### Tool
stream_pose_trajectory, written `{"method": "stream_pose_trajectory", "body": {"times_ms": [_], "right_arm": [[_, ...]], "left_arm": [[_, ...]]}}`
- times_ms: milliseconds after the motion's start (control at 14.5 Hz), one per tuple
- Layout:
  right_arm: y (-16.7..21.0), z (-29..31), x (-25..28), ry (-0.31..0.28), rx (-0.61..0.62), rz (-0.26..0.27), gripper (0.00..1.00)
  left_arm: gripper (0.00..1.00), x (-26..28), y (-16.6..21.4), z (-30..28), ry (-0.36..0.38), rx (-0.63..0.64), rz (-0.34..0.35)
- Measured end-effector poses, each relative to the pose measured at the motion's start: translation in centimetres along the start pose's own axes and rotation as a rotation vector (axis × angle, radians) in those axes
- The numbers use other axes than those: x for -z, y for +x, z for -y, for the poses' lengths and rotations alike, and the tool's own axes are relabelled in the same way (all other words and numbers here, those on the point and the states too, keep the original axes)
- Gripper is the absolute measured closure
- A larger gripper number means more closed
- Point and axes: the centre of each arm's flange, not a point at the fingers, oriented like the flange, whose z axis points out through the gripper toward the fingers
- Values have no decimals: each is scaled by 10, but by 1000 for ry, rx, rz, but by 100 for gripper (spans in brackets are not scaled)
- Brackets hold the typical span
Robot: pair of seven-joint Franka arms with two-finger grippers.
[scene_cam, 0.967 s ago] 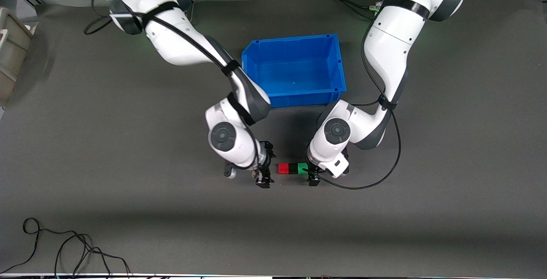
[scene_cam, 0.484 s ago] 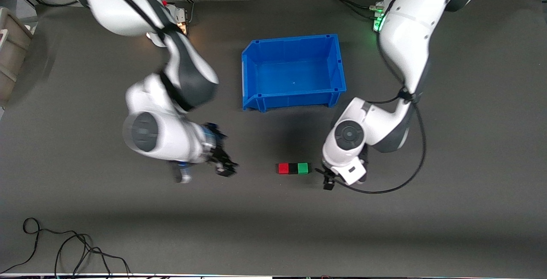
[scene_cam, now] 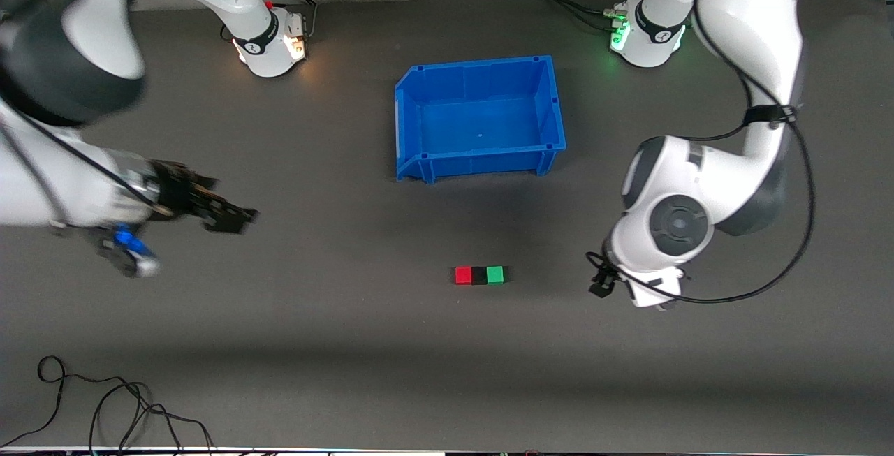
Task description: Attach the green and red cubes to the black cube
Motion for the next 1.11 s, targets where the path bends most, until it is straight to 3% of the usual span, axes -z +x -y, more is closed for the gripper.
{"method": "stream_pose_trajectory", "body": {"times_ms": [207,415,622,760,967,1106], "right_arm": [[-18,-33,22,-123,201,-51,0],[-21,-50,27,-156,345,-54,0],[-8,-65,28,-153,419,-57,0],[-2,-69,27,-135,455,-94,0],[11,-106,25,-93,511,-167,0],[17,-143,26,-68,497,-177,0]], "left_arm": [[0,23,34,37,4,-206,7],[0,64,81,99,51,-415,65],[0,95,104,136,31,-561,64],[0,108,94,150,32,-653,40],[0,123,89,186,102,-845,23],[0,132,100,206,75,-896,30]]}}
